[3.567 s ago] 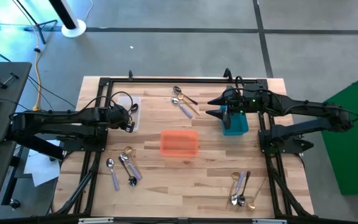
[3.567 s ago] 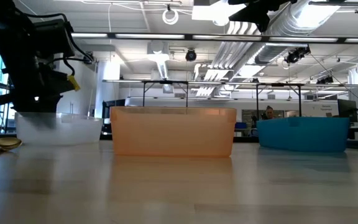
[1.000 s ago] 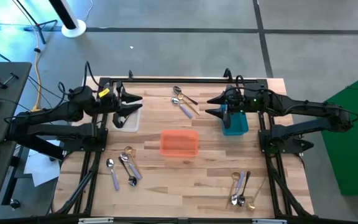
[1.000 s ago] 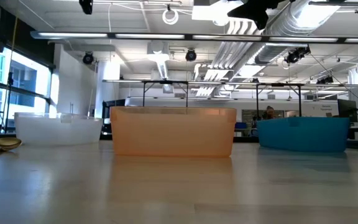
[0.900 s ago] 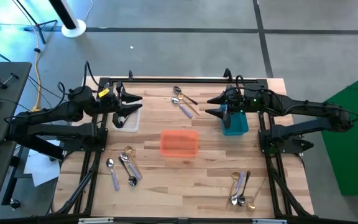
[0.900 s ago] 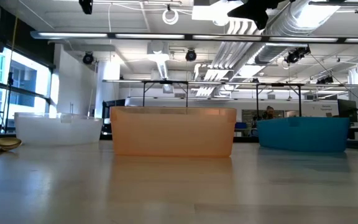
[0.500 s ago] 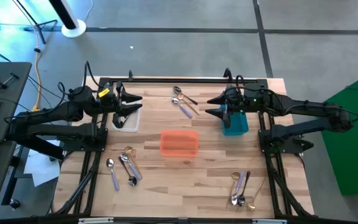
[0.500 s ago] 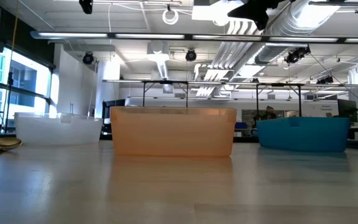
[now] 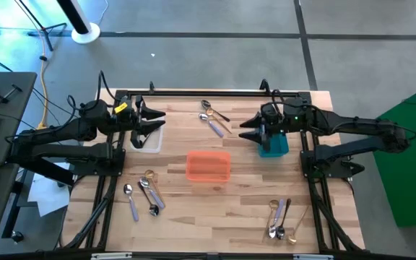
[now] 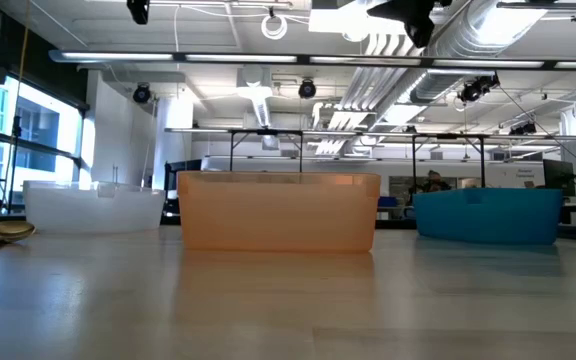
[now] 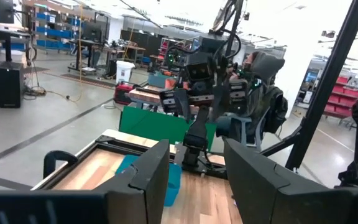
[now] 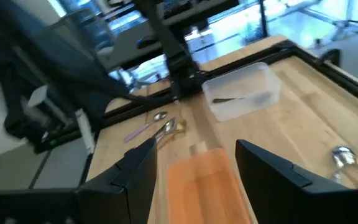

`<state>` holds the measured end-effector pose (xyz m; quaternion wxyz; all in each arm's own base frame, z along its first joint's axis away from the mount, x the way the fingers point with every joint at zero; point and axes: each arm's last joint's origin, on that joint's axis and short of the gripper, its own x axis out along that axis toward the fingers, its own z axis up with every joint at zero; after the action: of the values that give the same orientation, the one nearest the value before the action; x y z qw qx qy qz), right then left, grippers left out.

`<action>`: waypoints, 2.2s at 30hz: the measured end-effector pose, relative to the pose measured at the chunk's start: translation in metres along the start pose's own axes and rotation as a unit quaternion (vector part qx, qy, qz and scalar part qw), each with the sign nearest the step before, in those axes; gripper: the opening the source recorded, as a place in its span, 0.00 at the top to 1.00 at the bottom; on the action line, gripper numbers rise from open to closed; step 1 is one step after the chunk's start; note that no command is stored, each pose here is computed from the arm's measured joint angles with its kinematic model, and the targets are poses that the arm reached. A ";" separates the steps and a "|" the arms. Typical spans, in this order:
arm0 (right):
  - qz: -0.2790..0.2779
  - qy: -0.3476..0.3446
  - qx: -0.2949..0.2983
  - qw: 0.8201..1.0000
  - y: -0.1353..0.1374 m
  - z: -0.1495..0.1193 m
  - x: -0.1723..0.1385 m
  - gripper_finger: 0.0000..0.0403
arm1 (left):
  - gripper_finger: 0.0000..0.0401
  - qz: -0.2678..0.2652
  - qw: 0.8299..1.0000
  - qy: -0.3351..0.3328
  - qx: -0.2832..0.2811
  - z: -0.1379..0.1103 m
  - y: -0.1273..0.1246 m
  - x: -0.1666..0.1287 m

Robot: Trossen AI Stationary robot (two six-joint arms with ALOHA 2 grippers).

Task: Sort silverware by color (type)
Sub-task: Put the right black spoon into the white bin

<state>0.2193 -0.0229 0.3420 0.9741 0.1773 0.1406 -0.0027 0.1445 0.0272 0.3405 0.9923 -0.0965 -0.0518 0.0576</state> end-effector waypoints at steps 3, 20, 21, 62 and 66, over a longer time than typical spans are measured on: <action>0.037 0.036 0.034 0.998 0.008 -0.007 0.001 0.50 | 0.64 0.000 1.000 0.000 0.000 0.000 0.000 0.000; -0.025 0.283 0.332 0.899 0.083 -0.078 -0.019 0.50 | 0.64 0.003 0.998 -0.003 -0.061 0.001 0.000 0.000; -0.034 0.279 0.349 0.894 0.087 -0.081 -0.021 0.50 | 0.64 0.003 0.998 -0.003 -0.070 0.001 0.000 0.000; -0.393 0.487 0.462 0.628 0.161 -0.254 0.020 0.50 | 0.64 -0.008 0.995 0.002 -0.100 0.000 -0.001 0.000; -0.417 0.483 0.455 0.621 0.158 -0.258 0.019 0.52 | 0.64 -0.008 0.994 0.002 -0.105 0.000 0.000 0.000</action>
<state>0.1758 0.2150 0.1597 0.4551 0.4965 0.6303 -0.3861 0.1444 0.0268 0.3409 0.9772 -0.1999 -0.0567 0.0442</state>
